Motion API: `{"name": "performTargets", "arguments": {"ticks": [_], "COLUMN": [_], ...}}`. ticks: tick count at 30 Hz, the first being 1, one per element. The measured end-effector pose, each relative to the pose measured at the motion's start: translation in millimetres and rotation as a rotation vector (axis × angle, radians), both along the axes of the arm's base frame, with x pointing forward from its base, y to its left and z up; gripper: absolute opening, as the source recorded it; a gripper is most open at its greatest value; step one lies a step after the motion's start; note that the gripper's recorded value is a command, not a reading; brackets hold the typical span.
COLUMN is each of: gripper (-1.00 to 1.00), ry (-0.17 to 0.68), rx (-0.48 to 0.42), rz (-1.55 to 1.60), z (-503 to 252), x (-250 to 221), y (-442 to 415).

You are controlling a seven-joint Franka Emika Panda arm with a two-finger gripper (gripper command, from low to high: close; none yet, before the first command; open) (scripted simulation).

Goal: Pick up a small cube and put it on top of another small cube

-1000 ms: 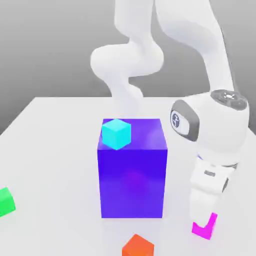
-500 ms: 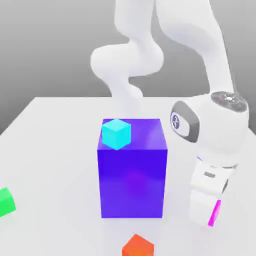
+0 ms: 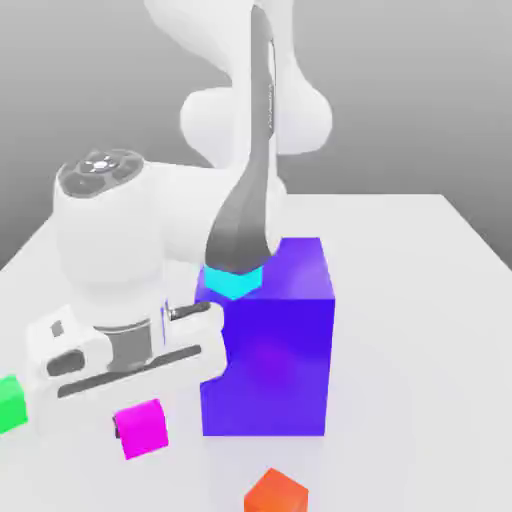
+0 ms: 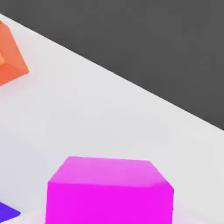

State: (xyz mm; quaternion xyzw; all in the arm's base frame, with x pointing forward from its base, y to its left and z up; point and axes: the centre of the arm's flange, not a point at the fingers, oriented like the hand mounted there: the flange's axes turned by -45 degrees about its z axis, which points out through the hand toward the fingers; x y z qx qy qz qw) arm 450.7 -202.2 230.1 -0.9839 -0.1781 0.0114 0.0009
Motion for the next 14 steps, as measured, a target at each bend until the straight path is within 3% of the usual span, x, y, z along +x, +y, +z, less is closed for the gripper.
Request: {"name": "performTargets", "arguments": {"ticks": [6, 10, 11, 14], "gripper": [-1.0, -1.0, 1.0, 1.0], "ry": [-0.019, -0.023, -0.022, -0.022], "rx": [0.001, 0.0, 0.0, 0.0], "rz": [-0.257, -0.281, -0.283, -0.283], "z": [7.9, -38.1, -47.0, -47.0], "x": [-92.7, -104.0, -105.0, -105.0], "y": [-136.4, -147.3, -147.4, -147.4]}}
